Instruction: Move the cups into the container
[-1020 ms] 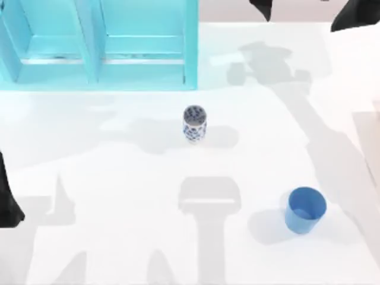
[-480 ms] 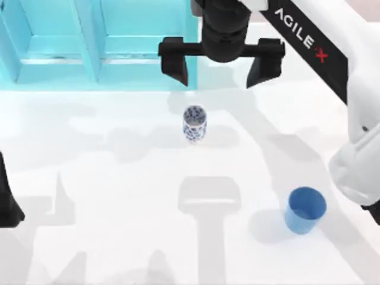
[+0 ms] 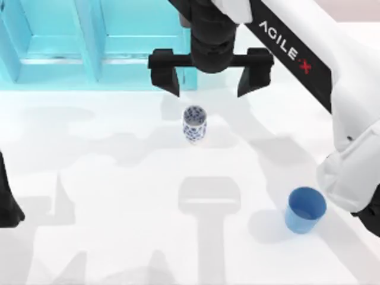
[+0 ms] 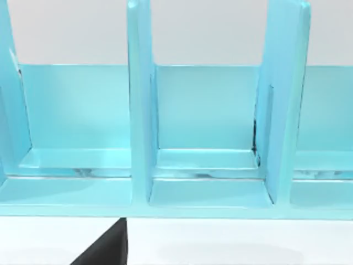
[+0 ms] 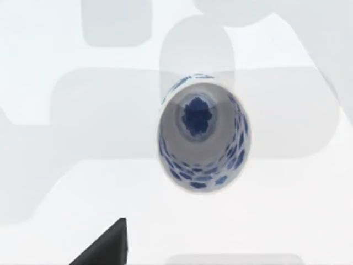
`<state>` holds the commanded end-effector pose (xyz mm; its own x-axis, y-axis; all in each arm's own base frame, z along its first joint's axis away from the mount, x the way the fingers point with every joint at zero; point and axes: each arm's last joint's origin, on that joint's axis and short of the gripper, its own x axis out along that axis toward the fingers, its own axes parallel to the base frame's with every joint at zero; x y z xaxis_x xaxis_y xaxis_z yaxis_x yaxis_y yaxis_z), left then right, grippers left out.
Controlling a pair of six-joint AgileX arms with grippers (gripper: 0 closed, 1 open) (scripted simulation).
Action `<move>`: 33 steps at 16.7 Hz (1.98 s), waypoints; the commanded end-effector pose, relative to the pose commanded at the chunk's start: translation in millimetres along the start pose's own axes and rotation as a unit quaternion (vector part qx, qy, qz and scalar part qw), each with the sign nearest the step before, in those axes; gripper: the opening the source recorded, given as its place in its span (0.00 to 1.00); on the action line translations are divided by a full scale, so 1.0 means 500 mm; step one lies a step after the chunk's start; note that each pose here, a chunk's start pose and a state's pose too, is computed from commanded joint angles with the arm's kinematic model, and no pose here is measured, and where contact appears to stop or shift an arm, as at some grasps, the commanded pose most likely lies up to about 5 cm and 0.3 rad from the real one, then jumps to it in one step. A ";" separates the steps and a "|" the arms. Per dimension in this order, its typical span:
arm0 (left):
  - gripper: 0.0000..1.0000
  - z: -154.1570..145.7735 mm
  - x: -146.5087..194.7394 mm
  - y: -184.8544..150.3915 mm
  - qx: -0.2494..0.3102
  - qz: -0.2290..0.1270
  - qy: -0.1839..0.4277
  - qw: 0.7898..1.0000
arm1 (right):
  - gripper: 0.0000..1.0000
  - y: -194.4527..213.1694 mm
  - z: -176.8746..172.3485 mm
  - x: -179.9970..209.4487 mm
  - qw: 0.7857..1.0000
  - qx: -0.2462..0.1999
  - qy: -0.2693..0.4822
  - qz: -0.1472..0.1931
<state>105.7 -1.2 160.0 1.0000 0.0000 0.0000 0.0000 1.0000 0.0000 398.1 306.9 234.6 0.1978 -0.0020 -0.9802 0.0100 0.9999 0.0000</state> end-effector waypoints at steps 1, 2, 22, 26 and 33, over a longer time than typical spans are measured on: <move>1.00 0.000 0.000 0.000 0.000 0.000 0.000 1.000 | 1.00 -0.003 0.003 0.002 1.000 0.002 0.001 0.000; 1.00 0.000 0.000 0.000 0.000 0.000 0.000 1.000 | 1.00 -0.003 0.003 0.003 1.000 0.002 0.001 0.000; 1.00 0.000 0.000 0.000 0.000 0.000 0.000 1.000 | 0.85 0.000 0.000 0.200 1.000 0.000 0.000 0.000; 1.00 0.000 0.000 0.000 0.000 0.000 0.000 1.000 | 0.55 0.000 0.000 0.200 1.000 0.000 0.000 0.000; 1.00 0.000 0.000 0.000 0.000 0.000 0.000 1.000 | 0.02 0.000 0.000 0.200 1.000 0.000 0.000 0.000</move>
<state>105.7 -1.2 160.0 1.0000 0.0000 0.0000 0.0000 1.0000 0.0000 417.9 306.8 136.6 0.1978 -0.0020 -0.9802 0.0100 0.9999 0.0000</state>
